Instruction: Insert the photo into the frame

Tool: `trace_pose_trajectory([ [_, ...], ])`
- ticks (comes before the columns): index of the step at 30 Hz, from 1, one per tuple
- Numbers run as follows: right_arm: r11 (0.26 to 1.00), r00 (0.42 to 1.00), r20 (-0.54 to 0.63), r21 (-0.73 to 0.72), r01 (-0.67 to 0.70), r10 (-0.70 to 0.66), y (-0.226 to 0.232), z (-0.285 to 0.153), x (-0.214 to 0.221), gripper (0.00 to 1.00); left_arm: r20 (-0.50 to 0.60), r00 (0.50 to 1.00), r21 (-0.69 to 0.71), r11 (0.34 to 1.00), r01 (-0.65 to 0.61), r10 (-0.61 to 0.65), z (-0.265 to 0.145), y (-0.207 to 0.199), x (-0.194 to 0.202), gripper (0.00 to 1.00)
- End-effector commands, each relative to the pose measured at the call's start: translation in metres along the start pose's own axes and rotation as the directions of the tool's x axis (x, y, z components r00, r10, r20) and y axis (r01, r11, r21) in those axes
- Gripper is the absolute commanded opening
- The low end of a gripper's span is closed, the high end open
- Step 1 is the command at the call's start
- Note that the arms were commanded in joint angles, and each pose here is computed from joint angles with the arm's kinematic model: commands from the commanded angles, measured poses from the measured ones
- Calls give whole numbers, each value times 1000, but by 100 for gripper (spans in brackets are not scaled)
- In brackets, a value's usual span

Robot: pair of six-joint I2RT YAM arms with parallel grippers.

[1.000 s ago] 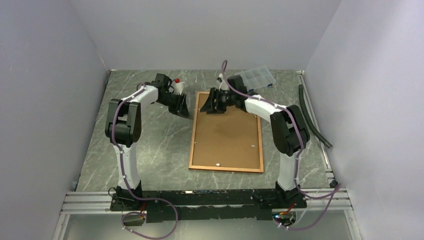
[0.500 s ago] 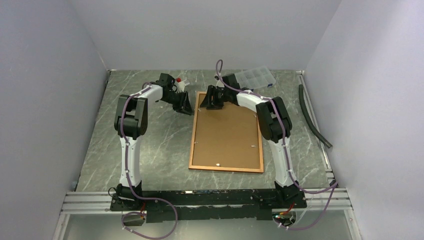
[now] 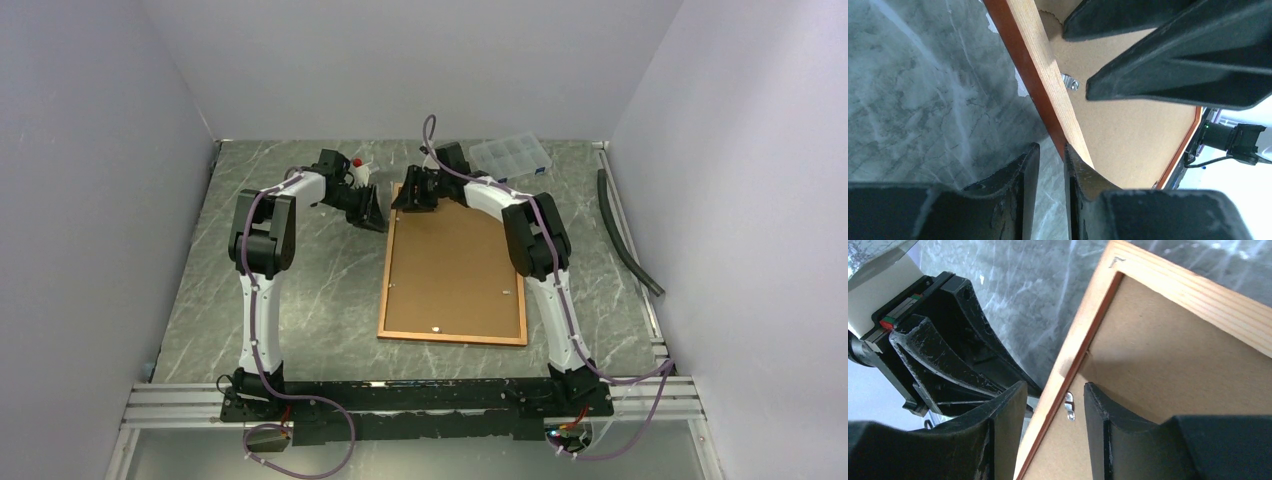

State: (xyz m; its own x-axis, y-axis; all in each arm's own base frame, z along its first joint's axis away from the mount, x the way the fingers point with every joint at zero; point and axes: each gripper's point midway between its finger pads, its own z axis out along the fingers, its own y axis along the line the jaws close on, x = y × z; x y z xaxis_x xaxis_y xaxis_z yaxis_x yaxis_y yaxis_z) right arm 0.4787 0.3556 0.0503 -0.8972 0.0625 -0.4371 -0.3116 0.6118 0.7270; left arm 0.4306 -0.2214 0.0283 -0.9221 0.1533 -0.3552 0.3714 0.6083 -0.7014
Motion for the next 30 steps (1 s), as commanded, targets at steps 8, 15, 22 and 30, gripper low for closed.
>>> trace_pose_trajectory([
  [8, 999, 998, -57, -41, 32, -34, 19, 12, 14, 48, 21, 1000, 19, 1000, -23, 22, -4, -9, -4, 30],
  [15, 997, 996, -91, -77, 18, -25, 30, 11, 25, 47, 25, 999, 16, 1000, -25, 25, -5, -9, -4, 29],
  [22, 996, 995, 67, -47, 81, -77, 58, -33, -28, 71, 43, 998, -3, 999, -53, 54, -28, -15, -13, 32],
  [30, 948, 916, 398, 306, -89, -42, -13, -178, -88, 100, -20, 985, -113, 979, -170, 169, -56, -3, 17, 36],
])
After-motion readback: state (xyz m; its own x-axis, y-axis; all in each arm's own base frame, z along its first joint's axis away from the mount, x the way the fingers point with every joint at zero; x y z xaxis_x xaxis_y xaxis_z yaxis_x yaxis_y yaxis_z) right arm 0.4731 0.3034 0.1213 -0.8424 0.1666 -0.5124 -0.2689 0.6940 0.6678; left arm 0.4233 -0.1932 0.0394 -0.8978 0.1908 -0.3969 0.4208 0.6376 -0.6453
